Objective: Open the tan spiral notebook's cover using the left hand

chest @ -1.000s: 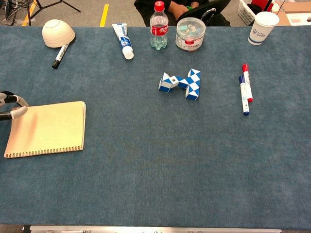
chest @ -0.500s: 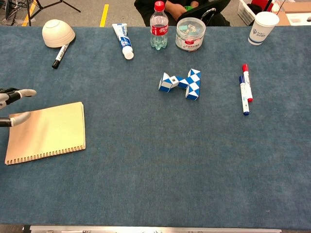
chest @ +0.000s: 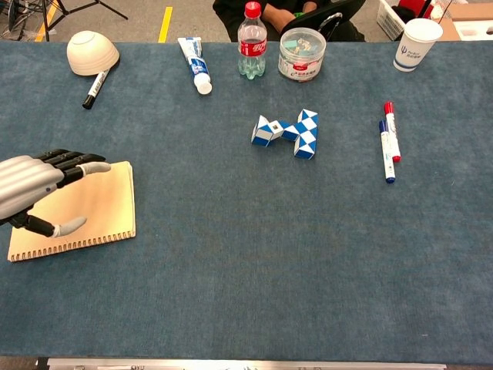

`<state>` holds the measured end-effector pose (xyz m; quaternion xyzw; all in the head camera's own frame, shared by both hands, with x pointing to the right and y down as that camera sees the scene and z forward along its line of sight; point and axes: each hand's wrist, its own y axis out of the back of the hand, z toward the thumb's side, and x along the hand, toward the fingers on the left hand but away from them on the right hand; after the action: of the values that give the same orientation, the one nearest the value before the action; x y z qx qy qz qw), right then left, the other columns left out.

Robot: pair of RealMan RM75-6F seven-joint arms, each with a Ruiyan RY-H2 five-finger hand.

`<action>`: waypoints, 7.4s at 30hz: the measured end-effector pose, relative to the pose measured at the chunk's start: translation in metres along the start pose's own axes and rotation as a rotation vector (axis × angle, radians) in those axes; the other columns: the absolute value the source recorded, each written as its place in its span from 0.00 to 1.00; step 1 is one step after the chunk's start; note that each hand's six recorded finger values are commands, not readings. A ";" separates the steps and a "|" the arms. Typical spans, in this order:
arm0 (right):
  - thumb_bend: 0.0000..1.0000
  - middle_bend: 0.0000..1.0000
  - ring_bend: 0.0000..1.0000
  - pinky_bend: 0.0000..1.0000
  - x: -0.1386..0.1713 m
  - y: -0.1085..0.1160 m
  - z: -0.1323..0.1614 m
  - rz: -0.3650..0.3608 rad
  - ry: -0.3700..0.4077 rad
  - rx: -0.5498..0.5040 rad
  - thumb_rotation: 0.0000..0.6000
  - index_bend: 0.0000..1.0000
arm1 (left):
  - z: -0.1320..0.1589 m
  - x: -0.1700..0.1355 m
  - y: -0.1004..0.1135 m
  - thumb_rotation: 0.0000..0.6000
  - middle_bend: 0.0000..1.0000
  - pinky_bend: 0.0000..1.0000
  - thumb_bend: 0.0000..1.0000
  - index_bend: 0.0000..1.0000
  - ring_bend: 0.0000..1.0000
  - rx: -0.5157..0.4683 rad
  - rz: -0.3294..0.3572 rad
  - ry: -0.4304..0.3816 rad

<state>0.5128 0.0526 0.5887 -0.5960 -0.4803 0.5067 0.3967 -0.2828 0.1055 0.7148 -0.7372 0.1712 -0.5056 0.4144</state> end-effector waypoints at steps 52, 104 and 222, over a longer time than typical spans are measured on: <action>0.40 0.28 0.21 0.31 0.006 0.009 -0.007 -0.016 -0.017 0.002 1.00 0.34 | 0.014 0.035 -0.049 0.61 0.00 0.03 0.34 0.00 0.00 0.087 0.008 0.061; 0.40 0.28 0.21 0.31 0.003 0.006 -0.002 -0.012 0.002 -0.002 1.00 0.34 | -0.137 -0.024 -0.022 0.00 0.20 0.03 0.32 0.16 0.00 -0.181 -0.146 0.591; 0.40 0.28 0.21 0.31 0.008 0.012 0.012 -0.025 0.013 0.017 1.00 0.34 | -0.029 0.052 -0.031 1.00 0.04 0.03 0.26 0.04 0.00 0.196 0.113 -0.231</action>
<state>0.5032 0.0577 0.5731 -0.5898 -0.4810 0.5017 0.4112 -0.2913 0.0759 0.7745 -0.7358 0.1134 -0.4074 0.5289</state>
